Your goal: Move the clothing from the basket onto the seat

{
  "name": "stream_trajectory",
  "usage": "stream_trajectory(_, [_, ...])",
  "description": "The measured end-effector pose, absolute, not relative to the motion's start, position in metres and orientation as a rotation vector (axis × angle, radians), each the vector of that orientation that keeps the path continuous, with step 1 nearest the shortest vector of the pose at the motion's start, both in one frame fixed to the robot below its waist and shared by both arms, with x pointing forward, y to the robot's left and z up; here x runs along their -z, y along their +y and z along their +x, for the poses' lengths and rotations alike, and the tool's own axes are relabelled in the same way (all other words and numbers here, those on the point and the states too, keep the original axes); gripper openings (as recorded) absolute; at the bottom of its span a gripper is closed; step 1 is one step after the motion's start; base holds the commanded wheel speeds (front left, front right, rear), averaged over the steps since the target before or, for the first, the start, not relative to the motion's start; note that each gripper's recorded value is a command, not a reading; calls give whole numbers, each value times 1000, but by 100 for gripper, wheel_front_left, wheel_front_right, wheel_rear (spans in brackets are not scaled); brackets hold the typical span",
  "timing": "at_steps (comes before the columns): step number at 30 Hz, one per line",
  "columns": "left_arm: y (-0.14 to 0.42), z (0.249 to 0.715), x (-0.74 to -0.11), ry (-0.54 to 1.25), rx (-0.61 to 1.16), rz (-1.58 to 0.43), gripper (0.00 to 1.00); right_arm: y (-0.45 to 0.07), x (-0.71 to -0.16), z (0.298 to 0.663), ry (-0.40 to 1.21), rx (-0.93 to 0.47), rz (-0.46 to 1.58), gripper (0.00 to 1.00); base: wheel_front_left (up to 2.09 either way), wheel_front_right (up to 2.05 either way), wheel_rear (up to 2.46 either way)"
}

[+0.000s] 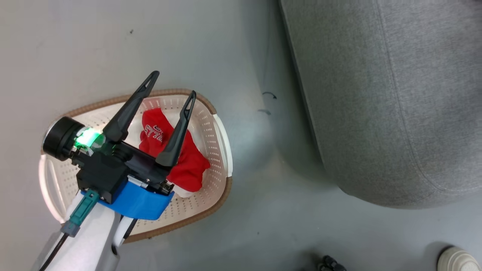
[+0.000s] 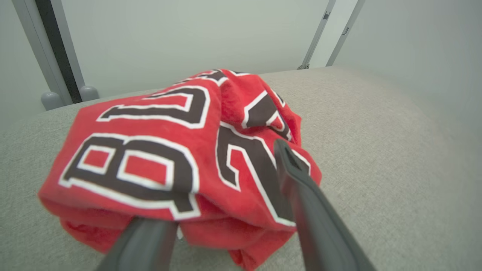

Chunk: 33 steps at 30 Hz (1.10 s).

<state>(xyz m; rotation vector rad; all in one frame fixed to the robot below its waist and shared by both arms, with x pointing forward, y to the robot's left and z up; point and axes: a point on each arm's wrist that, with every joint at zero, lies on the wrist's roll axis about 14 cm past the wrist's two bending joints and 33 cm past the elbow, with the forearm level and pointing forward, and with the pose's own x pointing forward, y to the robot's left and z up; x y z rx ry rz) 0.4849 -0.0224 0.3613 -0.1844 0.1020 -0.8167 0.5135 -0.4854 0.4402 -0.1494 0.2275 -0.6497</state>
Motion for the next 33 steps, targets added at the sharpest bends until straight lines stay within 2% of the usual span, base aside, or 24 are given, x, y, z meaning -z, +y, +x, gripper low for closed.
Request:
stream_trajectory(11, [-7,474,-412,72,720,-206,100,-454,-459,484,223,556,-194,100,0,0,0])
stream_trajectory(22, [29,442,-458,34,563,-202,100,-371,-486,458,113,348,-202,100,0,0,0])
stream_trajectory(33, [82,406,-473,25,391,-169,100,-285,-505,427,3,184,-87,100,0,0,0])
